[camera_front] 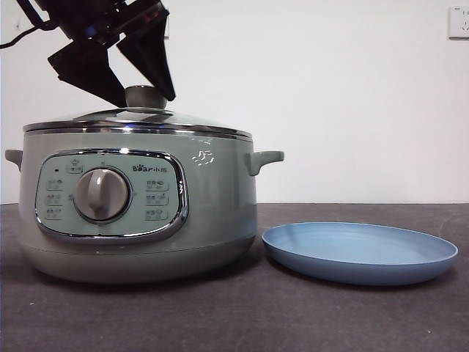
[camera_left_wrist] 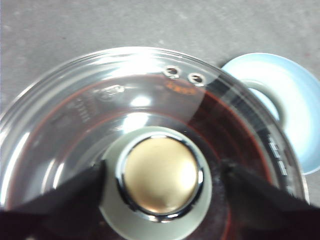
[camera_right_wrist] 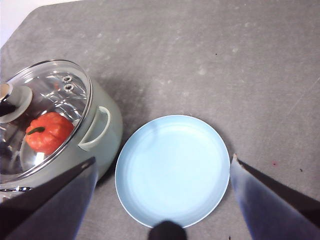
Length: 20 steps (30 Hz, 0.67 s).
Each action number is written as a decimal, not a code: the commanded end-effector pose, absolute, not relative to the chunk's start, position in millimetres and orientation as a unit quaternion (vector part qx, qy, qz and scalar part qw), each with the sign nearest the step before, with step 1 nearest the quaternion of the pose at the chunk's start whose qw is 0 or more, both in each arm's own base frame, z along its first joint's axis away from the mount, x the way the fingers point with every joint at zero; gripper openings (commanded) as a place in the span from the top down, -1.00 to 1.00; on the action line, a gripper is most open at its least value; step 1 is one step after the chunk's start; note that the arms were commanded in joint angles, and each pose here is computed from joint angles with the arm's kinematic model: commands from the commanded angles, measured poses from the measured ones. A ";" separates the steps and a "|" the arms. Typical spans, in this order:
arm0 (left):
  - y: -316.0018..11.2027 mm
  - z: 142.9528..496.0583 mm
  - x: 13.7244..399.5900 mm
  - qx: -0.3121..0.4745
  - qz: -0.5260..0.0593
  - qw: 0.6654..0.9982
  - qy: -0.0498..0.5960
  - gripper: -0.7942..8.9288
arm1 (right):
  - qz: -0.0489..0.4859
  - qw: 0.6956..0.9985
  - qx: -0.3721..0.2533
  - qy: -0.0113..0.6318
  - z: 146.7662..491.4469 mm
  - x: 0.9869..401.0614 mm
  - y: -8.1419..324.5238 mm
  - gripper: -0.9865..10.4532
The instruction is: Take the pumpkin out from the steamer,put the pumpkin in the blue plate,close the lid
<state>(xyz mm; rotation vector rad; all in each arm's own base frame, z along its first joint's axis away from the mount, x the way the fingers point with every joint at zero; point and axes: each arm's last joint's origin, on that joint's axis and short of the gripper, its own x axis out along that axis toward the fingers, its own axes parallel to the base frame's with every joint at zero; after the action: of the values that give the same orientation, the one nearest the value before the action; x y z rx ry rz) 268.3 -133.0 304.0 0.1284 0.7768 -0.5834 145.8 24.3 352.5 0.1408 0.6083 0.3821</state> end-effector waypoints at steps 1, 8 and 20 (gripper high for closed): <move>-134.5 302.0 268.9 0.070 -0.281 0.882 0.372 0.71 | 0.187 0.934 0.071 0.296 353.7 145.7 24.5 0.06; -134.6 303.5 269.4 0.070 -0.281 0.885 0.364 0.86 | 0.187 0.934 0.071 0.296 353.7 145.8 24.5 0.06; -119.4 344.1 243.5 0.070 -0.247 0.924 0.283 0.86 | 0.187 0.932 0.073 0.302 351.5 152.1 25.3 0.06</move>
<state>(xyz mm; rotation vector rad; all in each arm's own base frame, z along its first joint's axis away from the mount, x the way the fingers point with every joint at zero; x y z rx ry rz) 250.2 -123.7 326.5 0.1534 0.6761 -0.5158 150.9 24.9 350.2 0.1424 0.6243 0.3808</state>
